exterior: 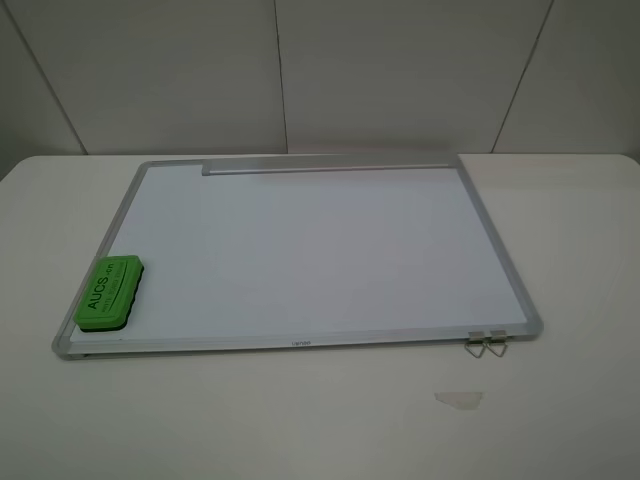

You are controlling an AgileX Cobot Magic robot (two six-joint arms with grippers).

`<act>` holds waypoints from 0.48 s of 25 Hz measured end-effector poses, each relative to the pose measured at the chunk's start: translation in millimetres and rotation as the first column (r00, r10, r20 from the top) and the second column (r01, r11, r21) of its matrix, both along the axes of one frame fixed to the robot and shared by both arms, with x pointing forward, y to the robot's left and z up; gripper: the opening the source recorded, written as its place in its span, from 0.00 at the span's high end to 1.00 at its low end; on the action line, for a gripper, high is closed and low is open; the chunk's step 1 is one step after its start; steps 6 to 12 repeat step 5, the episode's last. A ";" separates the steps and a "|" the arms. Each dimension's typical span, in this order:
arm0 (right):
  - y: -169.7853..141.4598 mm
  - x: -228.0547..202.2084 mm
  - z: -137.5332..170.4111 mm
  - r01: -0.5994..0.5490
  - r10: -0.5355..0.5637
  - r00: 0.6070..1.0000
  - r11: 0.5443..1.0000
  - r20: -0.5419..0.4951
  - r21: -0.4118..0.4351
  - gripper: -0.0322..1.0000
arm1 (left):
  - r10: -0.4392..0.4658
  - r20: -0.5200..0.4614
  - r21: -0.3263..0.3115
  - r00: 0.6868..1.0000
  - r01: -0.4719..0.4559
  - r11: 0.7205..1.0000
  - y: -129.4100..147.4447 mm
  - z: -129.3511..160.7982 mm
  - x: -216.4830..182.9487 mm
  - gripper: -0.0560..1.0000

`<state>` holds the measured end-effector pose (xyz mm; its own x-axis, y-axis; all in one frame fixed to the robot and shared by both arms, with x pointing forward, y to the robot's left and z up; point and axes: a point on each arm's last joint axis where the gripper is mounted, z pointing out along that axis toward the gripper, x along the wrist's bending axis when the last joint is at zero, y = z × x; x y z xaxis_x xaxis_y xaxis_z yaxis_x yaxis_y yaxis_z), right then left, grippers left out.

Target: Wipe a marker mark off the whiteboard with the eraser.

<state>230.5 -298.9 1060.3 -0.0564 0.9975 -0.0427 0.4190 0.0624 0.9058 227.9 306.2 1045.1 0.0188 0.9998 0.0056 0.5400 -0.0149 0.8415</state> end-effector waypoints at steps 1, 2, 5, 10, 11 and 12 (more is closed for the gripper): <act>0.0 0.0 0.0 0.000 0.000 1.000 1.000 0.000 0.000 0.18 | 0.000 0.000 0.000 1.000 0.000 1.000 0.0 0.0 0.0 0.26; 0.0 0.0 0.0 0.000 0.000 1.000 1.000 0.000 0.000 0.18 | 0.000 0.000 0.000 1.000 0.000 1.000 0.0 0.0 0.0 0.26; 0.0 0.0 0.0 0.000 0.000 1.000 1.000 0.000 0.000 0.18 | 0.000 0.000 0.000 1.000 0.000 1.000 0.0 0.0 0.0 0.26; 0.0 0.0 0.0 0.000 0.000 1.000 1.000 0.000 0.000 0.18 | 0.000 0.000 0.000 1.000 0.000 1.000 0.0 0.0 0.0 0.26; 0.0 0.0 0.0 0.000 0.000 1.000 1.000 0.000 0.000 0.18 | 0.000 0.000 0.000 1.000 0.000 1.000 0.0 0.0 0.0 0.26; 0.0 0.0 0.0 0.000 0.000 1.000 1.000 0.000 0.000 0.18 | 0.000 0.000 0.000 1.000 0.000 1.000 0.0 0.0 0.0 0.26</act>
